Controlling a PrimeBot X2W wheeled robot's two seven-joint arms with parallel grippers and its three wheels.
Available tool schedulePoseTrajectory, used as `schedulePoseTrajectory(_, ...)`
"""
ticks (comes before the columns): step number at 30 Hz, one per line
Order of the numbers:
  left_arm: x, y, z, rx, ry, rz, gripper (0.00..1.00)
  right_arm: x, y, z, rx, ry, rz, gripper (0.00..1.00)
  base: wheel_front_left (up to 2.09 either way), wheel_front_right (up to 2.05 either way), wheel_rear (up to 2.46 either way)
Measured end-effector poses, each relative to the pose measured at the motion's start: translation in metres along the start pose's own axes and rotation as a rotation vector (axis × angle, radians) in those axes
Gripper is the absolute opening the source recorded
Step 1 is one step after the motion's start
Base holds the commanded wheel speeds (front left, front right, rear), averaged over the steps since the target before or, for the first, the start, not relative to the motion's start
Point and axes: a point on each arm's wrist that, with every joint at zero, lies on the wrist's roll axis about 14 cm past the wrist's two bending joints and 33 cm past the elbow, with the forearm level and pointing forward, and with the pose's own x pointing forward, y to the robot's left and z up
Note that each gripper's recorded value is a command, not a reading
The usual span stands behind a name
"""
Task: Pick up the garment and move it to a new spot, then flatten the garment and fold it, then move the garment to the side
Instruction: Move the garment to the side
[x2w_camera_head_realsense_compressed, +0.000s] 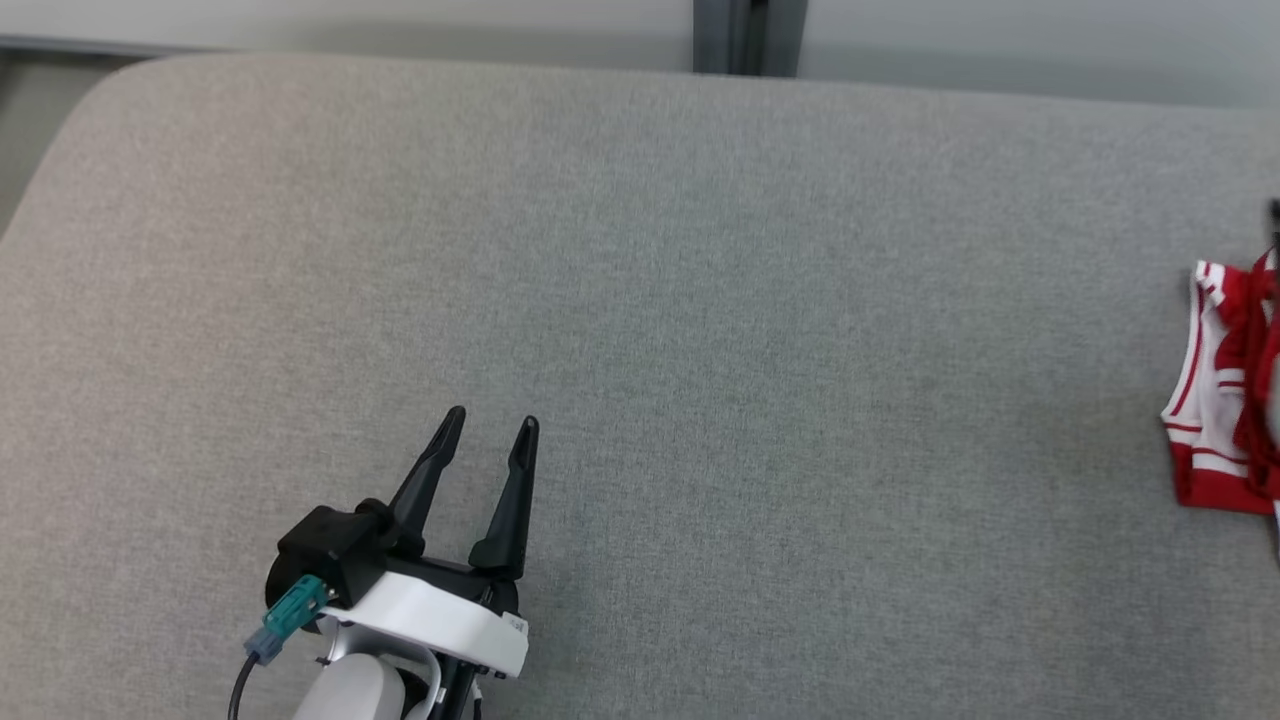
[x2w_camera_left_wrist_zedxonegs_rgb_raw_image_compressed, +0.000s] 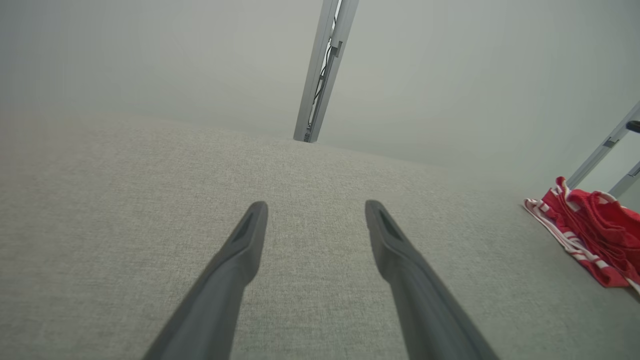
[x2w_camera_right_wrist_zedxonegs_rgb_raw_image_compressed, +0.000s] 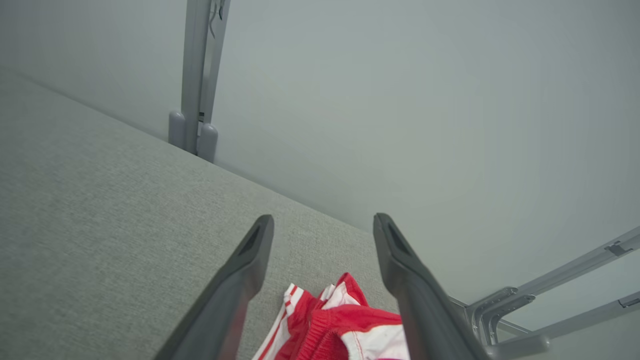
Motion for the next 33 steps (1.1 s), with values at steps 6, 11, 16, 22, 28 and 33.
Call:
schedulePoseTrajectory(6,-0.012,-0.006,0.031,0.046,-0.091,-0.008,1.0,-0.03,0.044,0.073,0.115,-0.33,0.09,1.0,0.0,0.0,0.0)
schedulePoseTrajectory(11,-0.023,-0.011,0.058,0.052,-0.178,-0.009,1.0,-0.061,0.066,0.086,0.234,-0.458,0.102,1.0,0.0,0.0,0.0)
schedulePoseTrajectory(16,-0.033,-0.01,0.075,0.061,-0.236,0.012,1.0,-0.088,0.086,0.074,0.332,-0.505,0.091,1.0,0.0,0.0,0.0)
schedulePoseTrajectory(22,-0.046,-0.013,0.075,0.052,-0.246,0.011,1.0,-0.11,0.094,0.034,0.359,-0.448,0.059,1.0,0.0,0.0,0.0)
schedulePoseTrajectory(28,-0.056,-0.005,0.072,0.042,-0.243,0.049,1.0,-0.127,0.104,0.004,0.417,-0.383,0.067,1.0,0.0,0.0,0.0)
schedulePoseTrajectory(33,-0.059,0.003,0.083,0.063,-0.275,0.094,1.0,-0.136,0.096,0.007,0.434,-0.408,0.047,1.0,0.0,0.0,0.0)
